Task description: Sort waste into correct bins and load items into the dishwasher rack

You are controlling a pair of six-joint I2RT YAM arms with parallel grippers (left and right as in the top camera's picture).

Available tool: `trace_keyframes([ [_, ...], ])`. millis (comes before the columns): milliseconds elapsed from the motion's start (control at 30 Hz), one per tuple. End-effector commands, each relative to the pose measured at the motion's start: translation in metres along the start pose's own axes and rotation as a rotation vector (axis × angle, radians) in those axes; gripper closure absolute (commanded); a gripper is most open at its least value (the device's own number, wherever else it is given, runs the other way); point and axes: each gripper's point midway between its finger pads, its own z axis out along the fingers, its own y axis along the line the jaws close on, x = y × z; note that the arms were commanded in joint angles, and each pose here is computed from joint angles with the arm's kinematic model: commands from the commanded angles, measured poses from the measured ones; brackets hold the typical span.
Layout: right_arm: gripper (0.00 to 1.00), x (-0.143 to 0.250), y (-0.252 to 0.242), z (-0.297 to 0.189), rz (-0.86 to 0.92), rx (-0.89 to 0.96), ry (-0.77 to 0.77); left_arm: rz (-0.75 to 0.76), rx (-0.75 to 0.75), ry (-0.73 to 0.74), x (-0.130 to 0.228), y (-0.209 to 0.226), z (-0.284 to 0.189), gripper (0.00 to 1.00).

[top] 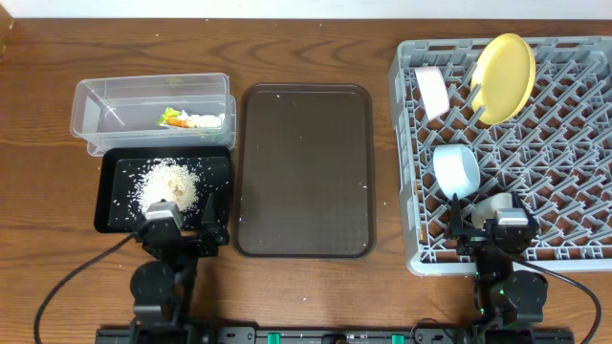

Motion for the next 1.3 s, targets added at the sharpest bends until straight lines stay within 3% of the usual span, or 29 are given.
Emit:
trace_keyframes([
  [0,0.01,0.0,-0.002,0.0,-0.008,0.008,0.0,0.001,-0.027,-0.09,-0.002,0.009,0.003,0.06],
  [133,0.01,0.0,-0.002,0.0,-0.008,0.007,0.0,0.044,-0.027,-0.166,-0.006,0.011,0.008,0.06],
  [400,0.01,0.0,-0.002,0.0,-0.008,0.008,0.0,0.078,-0.048,-0.041,0.024,0.017,0.011,0.06],
  [1267,0.01,0.001,-0.002,0.0,-0.008,0.008,0.0,0.078,-0.05,-0.029,0.027,0.018,0.012,0.06],
])
